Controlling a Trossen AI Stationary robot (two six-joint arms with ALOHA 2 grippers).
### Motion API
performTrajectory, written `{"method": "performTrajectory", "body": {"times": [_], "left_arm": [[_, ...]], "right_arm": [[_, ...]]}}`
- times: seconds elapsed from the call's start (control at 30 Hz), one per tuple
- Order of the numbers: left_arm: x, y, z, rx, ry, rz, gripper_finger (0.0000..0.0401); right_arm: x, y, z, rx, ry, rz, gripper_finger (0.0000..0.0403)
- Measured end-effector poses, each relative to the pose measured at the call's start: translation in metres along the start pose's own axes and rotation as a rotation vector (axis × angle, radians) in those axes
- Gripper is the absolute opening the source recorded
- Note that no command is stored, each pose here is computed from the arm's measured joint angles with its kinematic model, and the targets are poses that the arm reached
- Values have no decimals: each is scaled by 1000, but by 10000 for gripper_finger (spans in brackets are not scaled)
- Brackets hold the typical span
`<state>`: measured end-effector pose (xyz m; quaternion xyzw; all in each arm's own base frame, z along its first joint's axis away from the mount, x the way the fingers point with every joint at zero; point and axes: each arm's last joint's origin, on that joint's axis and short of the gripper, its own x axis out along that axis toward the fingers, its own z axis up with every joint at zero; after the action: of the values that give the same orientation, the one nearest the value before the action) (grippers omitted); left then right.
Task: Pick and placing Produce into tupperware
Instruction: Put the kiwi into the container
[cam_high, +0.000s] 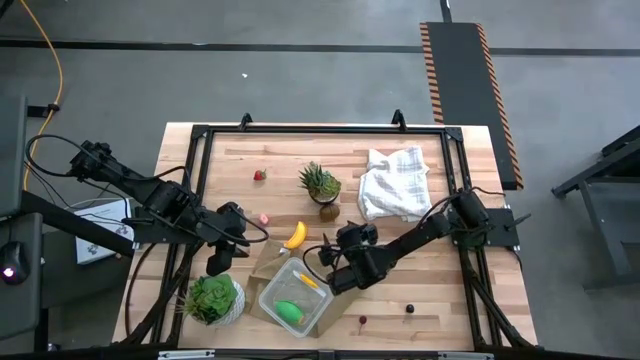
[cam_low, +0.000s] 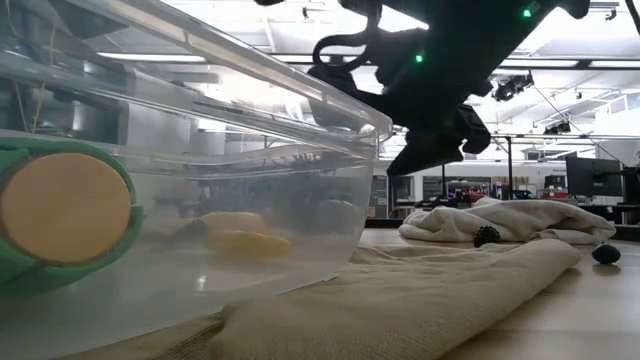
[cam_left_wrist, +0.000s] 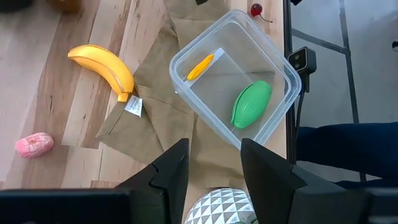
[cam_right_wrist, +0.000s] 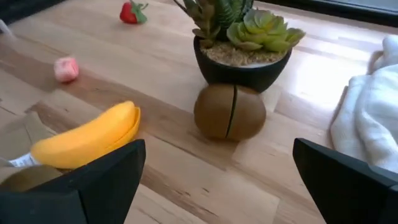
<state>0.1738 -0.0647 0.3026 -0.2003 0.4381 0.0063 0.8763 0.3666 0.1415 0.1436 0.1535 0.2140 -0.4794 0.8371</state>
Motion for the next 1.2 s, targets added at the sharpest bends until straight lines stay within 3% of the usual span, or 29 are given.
{"method": "performTrajectory", "body": {"times": [0.27, 0.83, 1.2], "left_arm": [[0, 0, 0, 0, 1, 1, 134], [0, 1, 0, 0, -17, 23, 134], [0, 1, 1, -6, -20, 27, 134]], "right_arm": [[-7, 2, -3, -51, -97, 8, 397], [14, -11, -7, -15, -58, -49, 397], [25, -6, -14, -5, 8, 35, 397]]}}
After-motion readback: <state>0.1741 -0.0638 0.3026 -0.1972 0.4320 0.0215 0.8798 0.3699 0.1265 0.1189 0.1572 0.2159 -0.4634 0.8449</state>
